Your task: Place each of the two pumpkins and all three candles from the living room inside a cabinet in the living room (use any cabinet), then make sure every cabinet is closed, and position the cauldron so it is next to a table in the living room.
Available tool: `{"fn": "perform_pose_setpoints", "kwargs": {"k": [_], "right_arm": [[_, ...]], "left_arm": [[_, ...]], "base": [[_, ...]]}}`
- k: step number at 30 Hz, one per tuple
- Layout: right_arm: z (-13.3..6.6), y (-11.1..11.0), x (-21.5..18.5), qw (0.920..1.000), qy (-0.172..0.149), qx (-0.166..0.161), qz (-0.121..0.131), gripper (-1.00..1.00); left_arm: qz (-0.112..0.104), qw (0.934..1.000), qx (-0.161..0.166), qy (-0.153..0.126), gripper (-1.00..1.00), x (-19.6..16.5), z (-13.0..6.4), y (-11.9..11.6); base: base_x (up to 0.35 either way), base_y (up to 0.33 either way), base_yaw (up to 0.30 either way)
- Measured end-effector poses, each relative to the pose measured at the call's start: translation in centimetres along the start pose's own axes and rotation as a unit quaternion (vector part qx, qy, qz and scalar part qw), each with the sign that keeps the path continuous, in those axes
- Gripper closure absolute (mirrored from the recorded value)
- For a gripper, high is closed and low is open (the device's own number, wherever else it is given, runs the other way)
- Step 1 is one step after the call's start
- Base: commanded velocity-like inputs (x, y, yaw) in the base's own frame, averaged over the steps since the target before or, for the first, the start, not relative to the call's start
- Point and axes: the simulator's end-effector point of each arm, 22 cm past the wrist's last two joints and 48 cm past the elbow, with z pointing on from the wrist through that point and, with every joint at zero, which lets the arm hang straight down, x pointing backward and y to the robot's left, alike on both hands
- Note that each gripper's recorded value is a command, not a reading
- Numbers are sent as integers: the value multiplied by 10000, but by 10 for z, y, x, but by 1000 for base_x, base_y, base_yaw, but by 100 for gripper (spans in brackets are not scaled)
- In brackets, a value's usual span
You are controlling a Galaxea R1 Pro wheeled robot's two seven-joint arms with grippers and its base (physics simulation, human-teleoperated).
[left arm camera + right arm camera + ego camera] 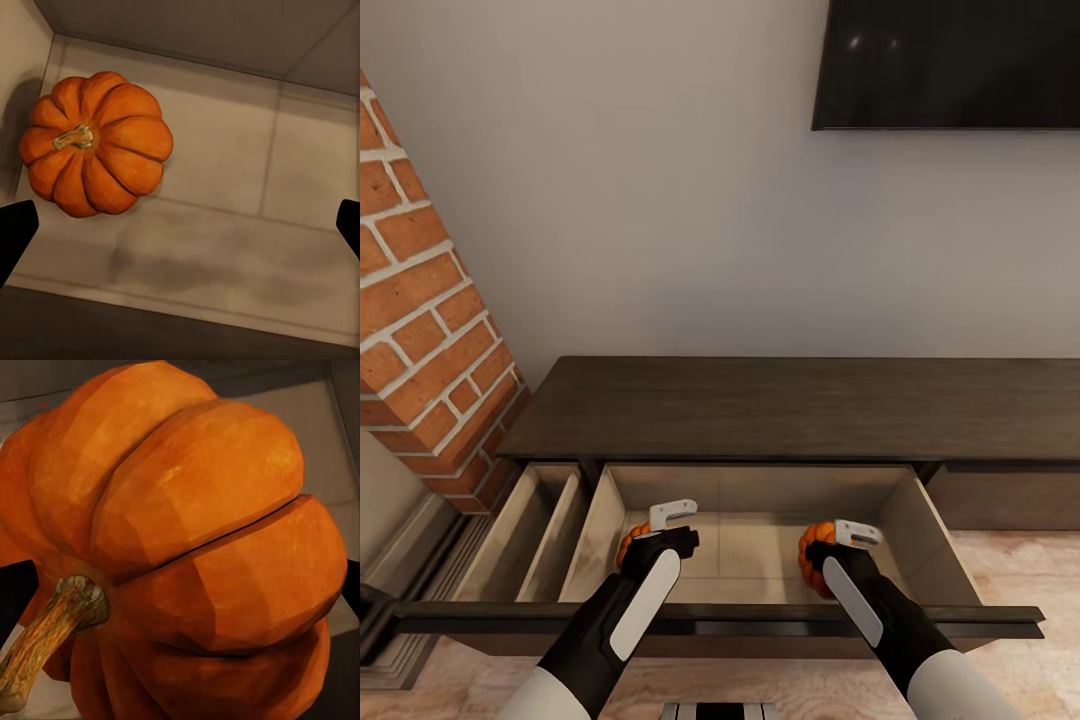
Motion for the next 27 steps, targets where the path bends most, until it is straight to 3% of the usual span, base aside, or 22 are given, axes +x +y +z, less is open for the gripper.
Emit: {"fn": "perform_pose_setpoints", "kwargs": {"k": [8, 14, 15, 27], "right_arm": [[-1, -15, -16, 9983, -393, 325, 273, 100], [4, -22, -8, 9981, -316, 450, 288, 100], [4, -23, -6, 9981, -287, 456, 284, -100], [5, -23, -6, 9980, -303, 460, 302, -100]], "left_arm": [[-4, 10000, 13, 10, -100, 1, 0, -1], [-5, 10000, 14, 12, -100, 1, 0, -1], [-5, 10000, 14, 12, -100, 1, 0, -1], [-5, 10000, 14, 11, -100, 1, 0, -1]], "base": [[0, 0, 0], [0, 0, 0], [0, 0, 0], [0, 0, 0]]}}
